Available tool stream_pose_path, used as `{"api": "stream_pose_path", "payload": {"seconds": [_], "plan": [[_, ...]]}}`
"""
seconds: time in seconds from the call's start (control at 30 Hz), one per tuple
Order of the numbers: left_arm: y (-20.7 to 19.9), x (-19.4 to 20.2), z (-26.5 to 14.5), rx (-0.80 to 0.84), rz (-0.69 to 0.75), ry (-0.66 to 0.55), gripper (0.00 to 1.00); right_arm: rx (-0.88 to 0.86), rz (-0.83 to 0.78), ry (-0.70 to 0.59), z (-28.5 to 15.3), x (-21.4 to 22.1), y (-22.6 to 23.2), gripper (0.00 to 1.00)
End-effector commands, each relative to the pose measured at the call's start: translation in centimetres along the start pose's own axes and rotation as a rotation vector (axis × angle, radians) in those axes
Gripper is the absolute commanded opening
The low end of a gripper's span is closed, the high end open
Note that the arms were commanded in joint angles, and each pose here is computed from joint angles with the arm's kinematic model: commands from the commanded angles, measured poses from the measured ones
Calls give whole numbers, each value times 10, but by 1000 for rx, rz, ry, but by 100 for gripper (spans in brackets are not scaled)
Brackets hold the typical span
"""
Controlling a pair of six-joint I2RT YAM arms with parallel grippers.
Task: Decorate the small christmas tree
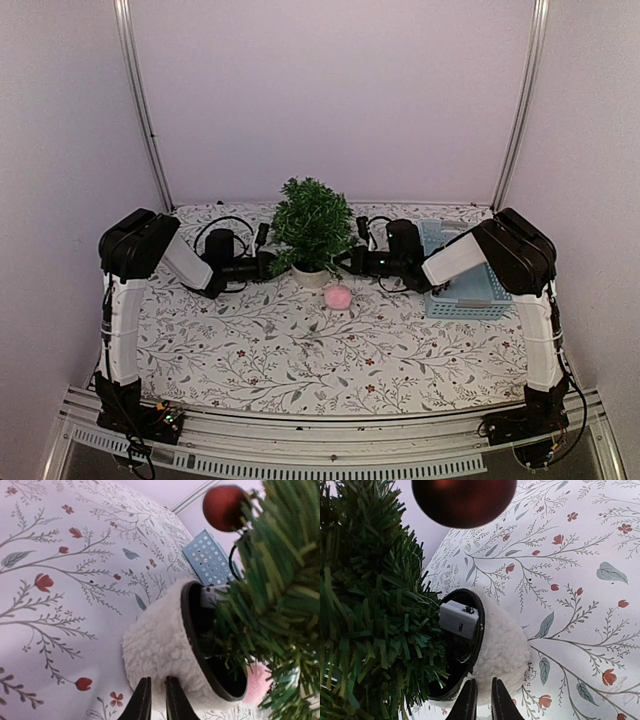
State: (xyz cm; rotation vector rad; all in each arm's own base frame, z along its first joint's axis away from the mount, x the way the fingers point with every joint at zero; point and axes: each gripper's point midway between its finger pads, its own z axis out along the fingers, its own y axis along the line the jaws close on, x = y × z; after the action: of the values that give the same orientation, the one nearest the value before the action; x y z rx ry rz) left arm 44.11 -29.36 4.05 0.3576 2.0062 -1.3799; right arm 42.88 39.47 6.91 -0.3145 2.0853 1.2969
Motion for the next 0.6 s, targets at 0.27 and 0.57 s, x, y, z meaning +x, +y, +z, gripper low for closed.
{"api": "stream_pose_path", "payload": {"seconds": [0.27,0.57], "plan": [[-49,19,2,74,64,19,11,-81,-72,29,10,-5,5,13],[-53,23,-6,54,56,3,11,-96,-86,40,12,-4,5,13]]}}
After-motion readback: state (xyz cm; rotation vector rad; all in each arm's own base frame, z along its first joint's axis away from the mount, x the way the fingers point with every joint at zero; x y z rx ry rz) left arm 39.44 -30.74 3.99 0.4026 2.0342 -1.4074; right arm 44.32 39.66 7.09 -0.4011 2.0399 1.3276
